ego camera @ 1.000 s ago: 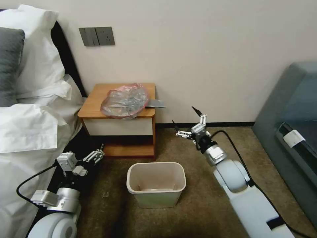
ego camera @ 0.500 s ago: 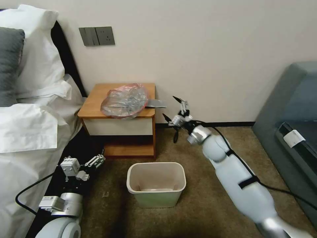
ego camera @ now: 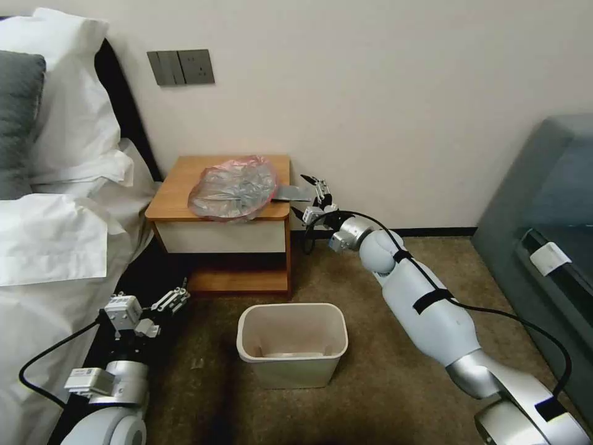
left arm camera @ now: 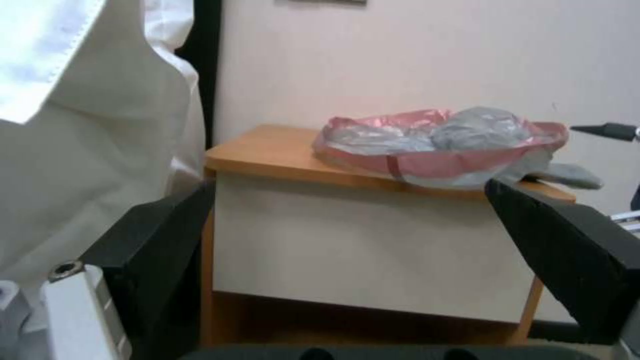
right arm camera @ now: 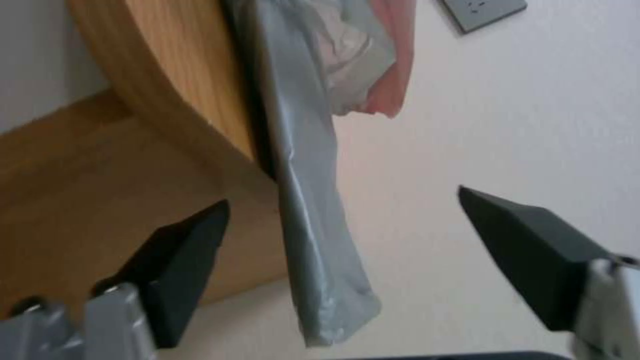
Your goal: Pick up the garbage bag from the table and place it over the trash can.
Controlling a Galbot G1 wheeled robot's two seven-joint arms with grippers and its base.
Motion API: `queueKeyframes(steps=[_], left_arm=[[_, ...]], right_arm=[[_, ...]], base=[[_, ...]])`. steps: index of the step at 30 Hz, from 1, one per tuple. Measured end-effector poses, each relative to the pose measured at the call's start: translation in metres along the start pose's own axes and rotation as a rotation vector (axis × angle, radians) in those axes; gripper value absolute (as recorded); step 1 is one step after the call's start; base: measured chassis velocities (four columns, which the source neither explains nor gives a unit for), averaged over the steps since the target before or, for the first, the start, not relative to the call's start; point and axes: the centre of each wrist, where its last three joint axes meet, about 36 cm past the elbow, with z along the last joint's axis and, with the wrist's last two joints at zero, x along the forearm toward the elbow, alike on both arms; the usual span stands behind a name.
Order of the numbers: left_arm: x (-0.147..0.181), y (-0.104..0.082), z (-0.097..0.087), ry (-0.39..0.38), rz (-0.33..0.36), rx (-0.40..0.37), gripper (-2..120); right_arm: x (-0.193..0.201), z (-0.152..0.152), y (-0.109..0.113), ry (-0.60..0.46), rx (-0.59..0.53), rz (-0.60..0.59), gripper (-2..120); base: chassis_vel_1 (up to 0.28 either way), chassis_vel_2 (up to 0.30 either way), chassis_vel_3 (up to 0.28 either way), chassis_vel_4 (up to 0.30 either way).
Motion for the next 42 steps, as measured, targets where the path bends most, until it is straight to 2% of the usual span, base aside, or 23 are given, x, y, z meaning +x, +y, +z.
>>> queueKeyframes(steps=[4,6,7,10,11,14,15,18,19,22,23,24,32,35,38,42], left_arm=[[0.000,0.000,0.000,-0.004,-0.002,0.000,100],[0.001,0.000,-0.001,-0.005,-0.002,0.000,100],[0.001,0.000,-0.001,-0.005,-0.002,0.000,100],[0.001,0.000,-0.001,-0.006,-0.003,-0.001,100],[0.001,0.000,-0.001,-0.006,-0.003,-0.001,100],[0.002,0.001,0.000,-0.003,-0.006,-0.005,100],[0.002,0.001,0.000,-0.003,-0.006,-0.005,100],[0.002,0.003,-0.001,-0.003,-0.010,-0.013,100],[0.002,0.003,-0.001,-0.003,-0.010,-0.013,100],[0.002,0.004,-0.001,-0.004,-0.015,-0.013,99],[0.002,0.004,-0.001,-0.004,-0.015,-0.013,99],[0.002,0.004,0.000,-0.003,-0.017,-0.011,99],[0.002,0.005,0.002,0.002,-0.021,-0.009,99],[0.002,0.009,0.002,-0.001,-0.033,-0.016,100],[-0.003,0.021,-0.007,-0.036,-0.070,-0.001,100],[-0.005,0.024,-0.016,-0.058,-0.082,0.018,100]], right_arm=[[0.001,0.002,0.000,-0.001,0.001,-0.004,77],[0.001,0.003,0.002,-0.002,-0.003,-0.005,65],[0.001,0.003,0.002,-0.002,-0.003,-0.005,65],[0.001,0.003,0.004,0.000,-0.015,-0.004,52],[0.001,0.003,0.004,0.000,-0.015,-0.004,52],[0.001,0.005,0.007,0.006,-0.031,-0.002,36],[0.001,0.005,0.007,0.006,-0.031,-0.002,36],[0.000,0.004,0.010,0.006,-0.050,0.002,22],[0.000,0.004,0.010,0.006,-0.050,0.002,22],[0.001,0.002,0.010,0.003,-0.059,0.007,7],[0.001,0.002,0.010,0.003,-0.059,0.007,7],[0.002,0.003,0.009,0.004,-0.058,0.007,1],[0.011,-0.001,0.009,-0.003,-0.070,0.019,0],[0.021,-0.010,0.007,-0.014,-0.109,0.058,0],[0.053,-0.043,0.004,-0.033,-0.179,0.093,0],[0.077,-0.062,0.007,-0.044,-0.225,0.093,0]], base=[[0.000,0.000,0.000,0.000],[0.000,0.000,0.000,0.000],[0.000,0.000,0.000,0.000],[0.000,0.000,0.000,0.000],[0.000,0.000,0.000,0.000],[0.000,0.000,0.000,0.000],[0.000,0.000,0.000,0.000],[0.000,0.000,0.000,0.000],[0.000,0.000,0.000,0.000],[0.000,0.000,0.000,0.000],[0.000,0.000,0.000,0.000],[0.000,0.000,0.000,0.000],[0.000,0.000,0.000,0.000],[0.000,0.000,0.000,0.000],[0.000,0.000,0.000,0.000],[0.000,0.000,0.000,0.000]])
